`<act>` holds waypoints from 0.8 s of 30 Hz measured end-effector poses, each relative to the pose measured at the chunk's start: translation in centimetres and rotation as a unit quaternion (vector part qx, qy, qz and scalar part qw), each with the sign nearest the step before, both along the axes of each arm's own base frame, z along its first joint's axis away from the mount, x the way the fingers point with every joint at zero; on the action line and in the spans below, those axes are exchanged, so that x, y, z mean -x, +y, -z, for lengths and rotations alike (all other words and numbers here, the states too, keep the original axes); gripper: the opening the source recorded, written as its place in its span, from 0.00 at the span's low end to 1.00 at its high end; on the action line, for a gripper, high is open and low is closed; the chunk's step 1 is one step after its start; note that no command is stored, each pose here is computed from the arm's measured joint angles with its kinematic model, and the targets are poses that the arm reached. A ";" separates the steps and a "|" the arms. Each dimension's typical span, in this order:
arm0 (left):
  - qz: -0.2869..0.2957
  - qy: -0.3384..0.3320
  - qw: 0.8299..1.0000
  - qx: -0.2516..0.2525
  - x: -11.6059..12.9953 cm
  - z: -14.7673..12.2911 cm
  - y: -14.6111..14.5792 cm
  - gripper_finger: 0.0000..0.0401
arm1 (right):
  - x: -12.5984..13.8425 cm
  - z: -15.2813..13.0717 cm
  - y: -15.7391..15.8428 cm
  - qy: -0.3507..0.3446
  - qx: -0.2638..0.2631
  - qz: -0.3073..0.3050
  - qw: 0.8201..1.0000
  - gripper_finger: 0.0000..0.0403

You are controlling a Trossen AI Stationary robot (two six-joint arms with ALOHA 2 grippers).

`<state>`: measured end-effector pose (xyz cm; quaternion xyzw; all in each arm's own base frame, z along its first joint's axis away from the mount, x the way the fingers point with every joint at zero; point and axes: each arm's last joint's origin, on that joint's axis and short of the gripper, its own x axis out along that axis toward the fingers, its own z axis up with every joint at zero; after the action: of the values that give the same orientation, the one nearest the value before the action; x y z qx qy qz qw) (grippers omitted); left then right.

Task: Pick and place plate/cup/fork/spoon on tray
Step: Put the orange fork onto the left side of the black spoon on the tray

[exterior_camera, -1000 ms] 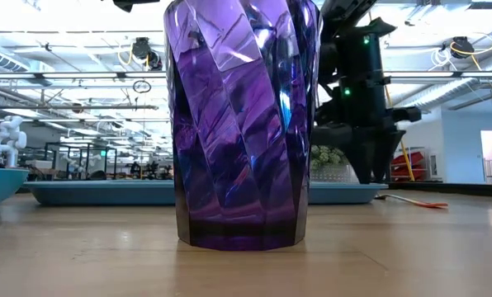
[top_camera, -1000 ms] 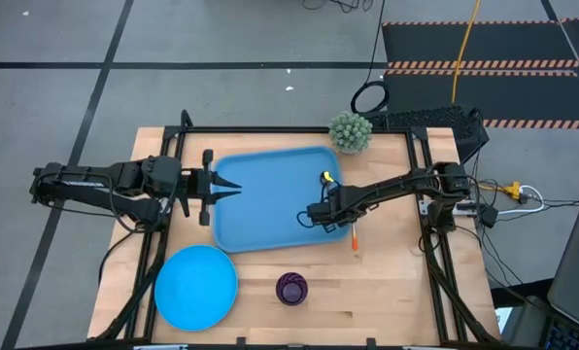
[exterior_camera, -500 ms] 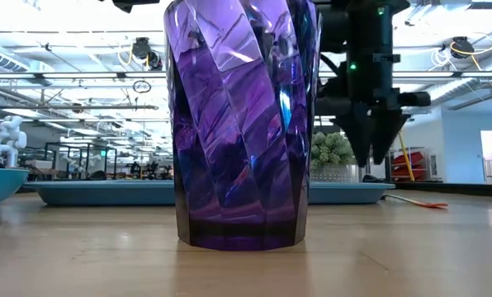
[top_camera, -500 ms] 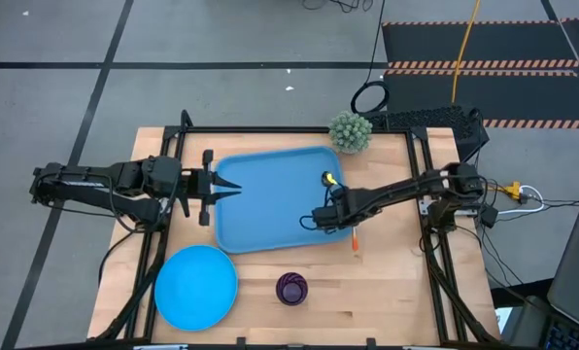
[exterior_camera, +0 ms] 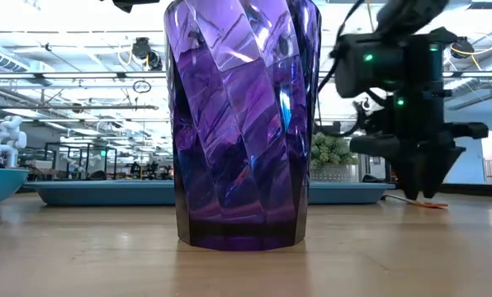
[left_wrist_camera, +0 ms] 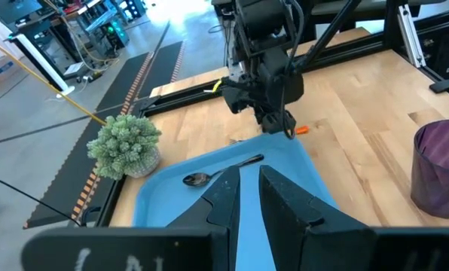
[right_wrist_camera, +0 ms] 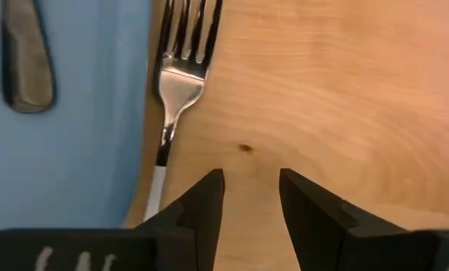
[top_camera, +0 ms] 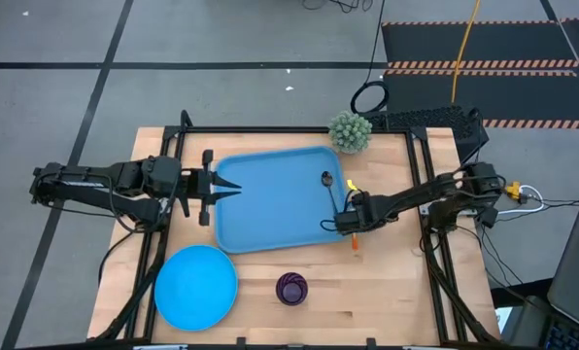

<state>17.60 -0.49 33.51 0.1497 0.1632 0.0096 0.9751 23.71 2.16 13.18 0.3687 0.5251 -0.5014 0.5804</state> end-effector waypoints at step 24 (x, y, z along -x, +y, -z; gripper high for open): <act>0.001 -0.004 1.000 -0.001 -0.1 -0.1 0.0 0.14 | 0.0 -1.1 -0.1 -0.077 0.000 0.022 0.997 0.32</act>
<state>17.67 -0.50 33.58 0.1510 0.1589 0.0090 0.9756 23.75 2.10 14.25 0.4175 0.4703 -0.4840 0.6085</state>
